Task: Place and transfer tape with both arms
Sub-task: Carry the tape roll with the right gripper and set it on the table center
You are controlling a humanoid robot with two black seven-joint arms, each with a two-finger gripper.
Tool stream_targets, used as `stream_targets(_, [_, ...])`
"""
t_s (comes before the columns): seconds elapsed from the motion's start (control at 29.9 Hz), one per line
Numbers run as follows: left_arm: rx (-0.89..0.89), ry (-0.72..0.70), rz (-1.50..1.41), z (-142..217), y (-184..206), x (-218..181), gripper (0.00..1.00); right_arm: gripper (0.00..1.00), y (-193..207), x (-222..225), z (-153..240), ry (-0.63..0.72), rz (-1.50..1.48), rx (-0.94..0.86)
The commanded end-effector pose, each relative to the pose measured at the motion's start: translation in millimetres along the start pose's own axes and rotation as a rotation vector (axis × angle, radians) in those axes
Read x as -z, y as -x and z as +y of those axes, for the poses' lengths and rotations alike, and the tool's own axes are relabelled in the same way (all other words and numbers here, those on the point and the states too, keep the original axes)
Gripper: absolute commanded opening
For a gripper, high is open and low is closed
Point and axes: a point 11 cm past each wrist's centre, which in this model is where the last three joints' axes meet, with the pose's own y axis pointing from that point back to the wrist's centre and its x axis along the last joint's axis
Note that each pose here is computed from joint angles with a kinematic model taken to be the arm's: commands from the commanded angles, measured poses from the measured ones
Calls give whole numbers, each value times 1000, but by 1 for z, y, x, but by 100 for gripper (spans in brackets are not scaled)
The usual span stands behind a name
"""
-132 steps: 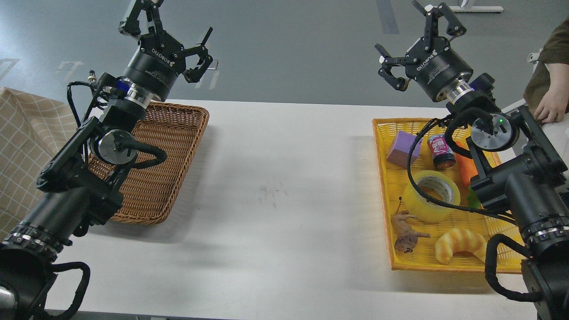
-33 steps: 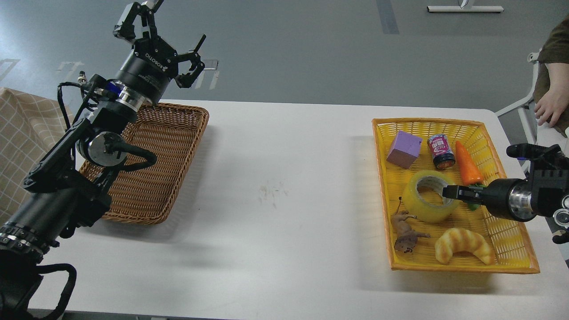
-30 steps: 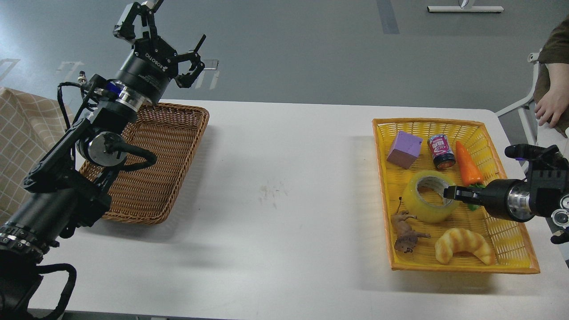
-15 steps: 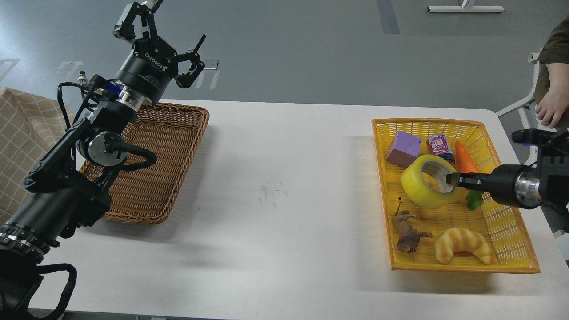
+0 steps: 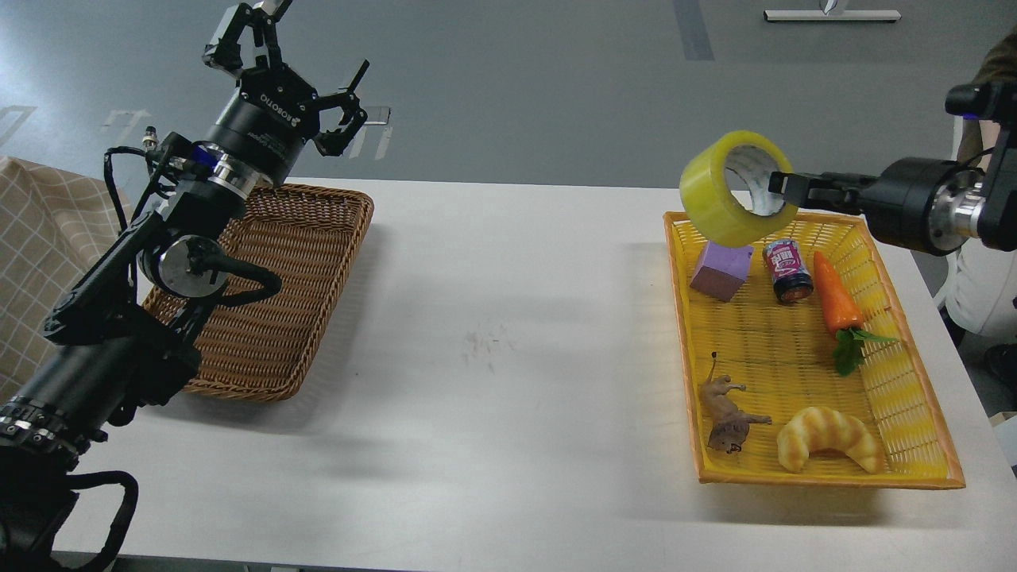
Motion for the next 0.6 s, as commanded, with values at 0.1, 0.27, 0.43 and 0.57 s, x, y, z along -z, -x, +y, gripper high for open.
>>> stream_targets(0.1, [1,1,1,-1,1,0,98,0,2,43,-45,-60,76,68])
stream_targets(0.27, [1,1,4,-1,1,1,98,0,16,78,-83,-73,186,163])
stream_targets(0.43, [2,1,5,-2,2,1,98,0,38,109,-111,-93,266,239])
stream_targets(0.57, [3,1,5,-2,2,1,98,0,58,127,-128,-110,306,281])
